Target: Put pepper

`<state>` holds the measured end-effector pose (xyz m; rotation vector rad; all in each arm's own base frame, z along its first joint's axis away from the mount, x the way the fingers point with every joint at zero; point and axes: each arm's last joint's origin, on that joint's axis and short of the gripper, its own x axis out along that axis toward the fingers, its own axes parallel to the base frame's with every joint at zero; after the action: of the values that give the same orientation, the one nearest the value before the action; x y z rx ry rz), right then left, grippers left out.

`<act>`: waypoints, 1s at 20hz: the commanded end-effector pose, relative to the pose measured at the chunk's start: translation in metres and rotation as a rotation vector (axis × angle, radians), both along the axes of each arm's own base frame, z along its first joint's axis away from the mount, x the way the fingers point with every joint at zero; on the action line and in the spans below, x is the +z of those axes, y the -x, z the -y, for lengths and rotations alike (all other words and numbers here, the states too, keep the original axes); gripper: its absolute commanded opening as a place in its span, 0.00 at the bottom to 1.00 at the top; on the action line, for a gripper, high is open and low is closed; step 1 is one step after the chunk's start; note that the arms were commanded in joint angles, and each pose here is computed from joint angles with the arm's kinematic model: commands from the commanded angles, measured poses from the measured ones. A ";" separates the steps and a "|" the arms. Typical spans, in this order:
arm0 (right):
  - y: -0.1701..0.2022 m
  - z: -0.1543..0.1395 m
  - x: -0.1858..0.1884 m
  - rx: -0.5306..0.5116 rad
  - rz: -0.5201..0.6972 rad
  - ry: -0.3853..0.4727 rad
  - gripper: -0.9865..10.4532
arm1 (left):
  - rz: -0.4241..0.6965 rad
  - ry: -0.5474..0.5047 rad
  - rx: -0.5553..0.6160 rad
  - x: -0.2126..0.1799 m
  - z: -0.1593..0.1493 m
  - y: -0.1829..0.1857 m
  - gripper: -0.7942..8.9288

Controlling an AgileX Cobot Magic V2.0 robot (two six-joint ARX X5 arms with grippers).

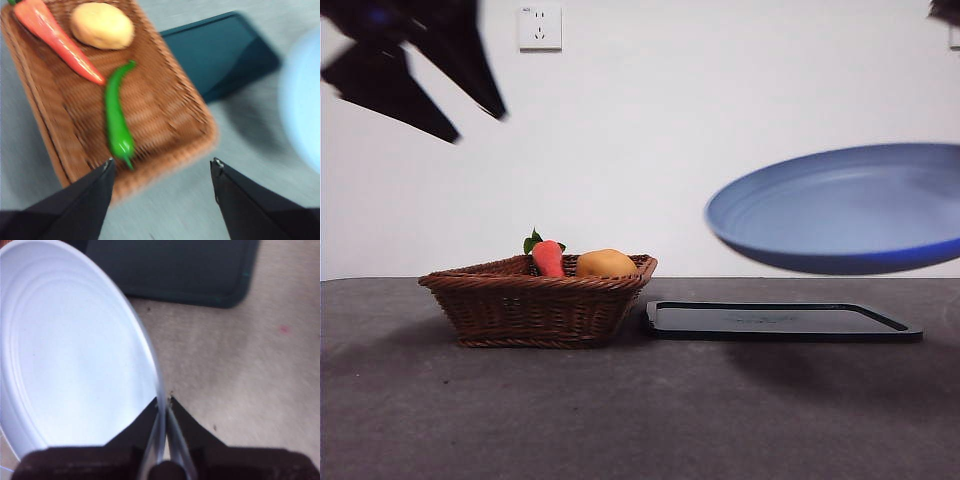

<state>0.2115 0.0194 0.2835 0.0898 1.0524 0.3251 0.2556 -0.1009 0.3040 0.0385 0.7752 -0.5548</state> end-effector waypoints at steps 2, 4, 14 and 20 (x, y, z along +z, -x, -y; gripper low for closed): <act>0.011 0.004 0.015 -0.025 0.051 -0.012 0.09 | -0.034 -0.106 -0.007 -0.008 0.027 -0.047 0.43; 0.018 0.005 0.021 -0.033 0.078 -0.016 0.09 | -0.064 -0.174 0.001 -0.017 0.039 -0.071 0.43; 0.025 0.005 0.025 -0.048 0.093 -0.027 0.09 | -0.189 -0.268 -0.022 -0.084 0.063 -0.126 0.43; 0.025 0.005 0.025 -0.047 0.090 -0.027 0.09 | -0.206 -0.306 -0.010 -0.109 0.069 -0.135 0.43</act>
<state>0.1845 0.0141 0.3037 0.1138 0.9737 0.2970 0.3856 -0.1648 0.1984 0.2564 1.0647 -0.4402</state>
